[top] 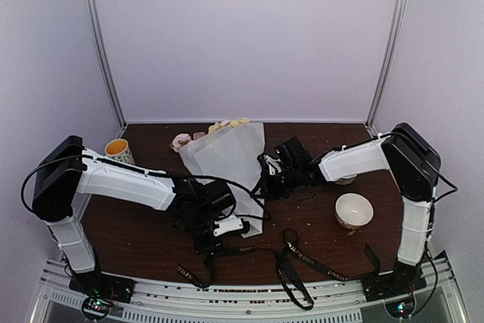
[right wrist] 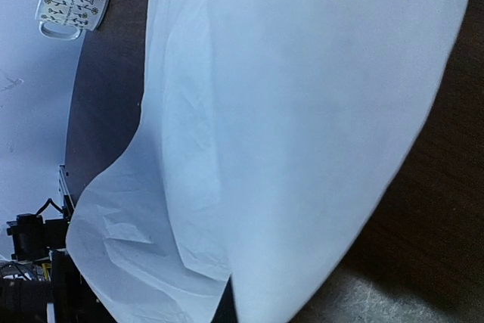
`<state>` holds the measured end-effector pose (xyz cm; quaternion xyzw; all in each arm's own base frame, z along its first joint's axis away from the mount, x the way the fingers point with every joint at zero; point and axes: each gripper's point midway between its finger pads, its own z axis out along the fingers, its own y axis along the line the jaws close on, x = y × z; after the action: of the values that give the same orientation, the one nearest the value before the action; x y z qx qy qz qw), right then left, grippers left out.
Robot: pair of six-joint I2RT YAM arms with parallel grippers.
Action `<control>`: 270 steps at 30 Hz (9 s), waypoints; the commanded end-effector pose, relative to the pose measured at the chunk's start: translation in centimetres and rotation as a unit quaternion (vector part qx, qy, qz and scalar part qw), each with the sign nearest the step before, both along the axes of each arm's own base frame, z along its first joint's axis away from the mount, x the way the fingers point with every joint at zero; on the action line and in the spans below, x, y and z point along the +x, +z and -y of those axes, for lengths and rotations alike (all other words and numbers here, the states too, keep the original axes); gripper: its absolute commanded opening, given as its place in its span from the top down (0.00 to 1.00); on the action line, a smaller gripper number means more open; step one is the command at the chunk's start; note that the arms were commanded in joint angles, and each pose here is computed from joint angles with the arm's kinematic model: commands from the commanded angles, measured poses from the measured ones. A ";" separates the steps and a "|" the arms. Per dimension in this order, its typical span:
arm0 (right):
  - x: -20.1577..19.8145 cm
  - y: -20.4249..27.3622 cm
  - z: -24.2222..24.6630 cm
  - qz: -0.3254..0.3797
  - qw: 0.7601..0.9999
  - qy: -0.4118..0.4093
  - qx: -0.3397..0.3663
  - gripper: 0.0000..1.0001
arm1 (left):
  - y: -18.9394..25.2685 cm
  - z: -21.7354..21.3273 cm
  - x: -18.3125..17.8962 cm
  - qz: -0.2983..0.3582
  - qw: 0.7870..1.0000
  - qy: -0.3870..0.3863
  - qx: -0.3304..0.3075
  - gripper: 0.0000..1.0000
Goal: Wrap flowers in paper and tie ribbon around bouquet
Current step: Move the ribbon to the center of the board, then pick up the right side of the ribbon from the center of the board, then place the right side of the ribbon on the folded bouquet, then pass from the left arm to the right, then cross the ribbon over the folded bouquet.
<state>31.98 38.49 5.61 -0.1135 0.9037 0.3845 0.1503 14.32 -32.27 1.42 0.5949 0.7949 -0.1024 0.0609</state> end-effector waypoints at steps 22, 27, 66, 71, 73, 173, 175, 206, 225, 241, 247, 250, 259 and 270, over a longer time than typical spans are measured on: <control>-2.0 4.5 -2.6 0.004 0.998 0.021 0.060 1.00 | -1.4 -13.0 20.7 0.064 0.843 0.522 -0.115 1.00; -2.6 3.4 -2.7 0.001 0.999 0.025 0.049 1.00 | 0.7 -14.7 24.3 0.092 0.797 0.578 -0.149 1.00; -4.6 -2.0 -1.8 0.017 0.997 0.047 -0.057 0.96 | 9.0 1.6 23.5 0.066 0.907 0.316 -0.269 1.00; -4.6 -1.7 -1.8 0.023 0.997 0.047 -0.061 0.88 | 3.9 1.0 23.1 0.041 0.924 0.328 -0.190 1.00; -4.4 -1.3 -1.5 0.032 0.996 0.043 -0.066 0.77 | 2.5 0.5 23.0 0.037 0.927 0.333 -0.170 1.00; 5.2 4.1 -11.0 0.087 0.994 0.069 -0.009 1.00 | 15.5 -7.3 22.4 0.221 0.866 0.332 -0.301 1.00; 5.5 3.8 -11.5 0.085 0.994 0.065 -0.004 1.00 | 17.9 -7.8 21.3 0.250 0.863 0.302 -0.318 1.00; 5.7 18.4 -7.0 0.198 0.968 0.066 0.137 0.56 | 21.2 -1.1 18.3 0.246 0.882 0.164 -0.366 1.00; -1.0 12.2 -12.5 0.187 0.966 0.026 0.176 0.49 | 21.5 0.1 18.7 0.207 0.871 0.189 -0.404 1.00; -0.6 9.2 -13.3 0.169 0.975 0.019 0.139 0.66 | 21.6 0.4 18.7 0.204 0.871 0.183 -0.408 1.00; -0.1 9.9 -12.4 0.170 0.976 0.012 0.136 1.00 | 21.2 -0.3 18.4 0.207 0.871 0.191 -0.403 1.00; 0.2 10.8 -10.2 0.177 0.975 -0.002 0.132 1.00 | 20.5 -1.1 18.6 0.204 0.873 0.208 -0.391 0.98; 2.0 11.5 -5.7 0.198 0.979 0.027 0.033 1.00 | 15.1 -6.9 22.1 0.179 0.870 0.340 -0.308 0.52; 3.5 11.9 -5.3 0.211 0.977 0.037 -0.010 1.00 | 7.5 -8.3 21.2 0.135 0.919 0.322 -0.185 0.52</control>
<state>34.77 43.87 16.70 -0.2129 0.8500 0.3681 0.3108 35.85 -23.71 9.76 0.2660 0.8954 -0.1520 0.3231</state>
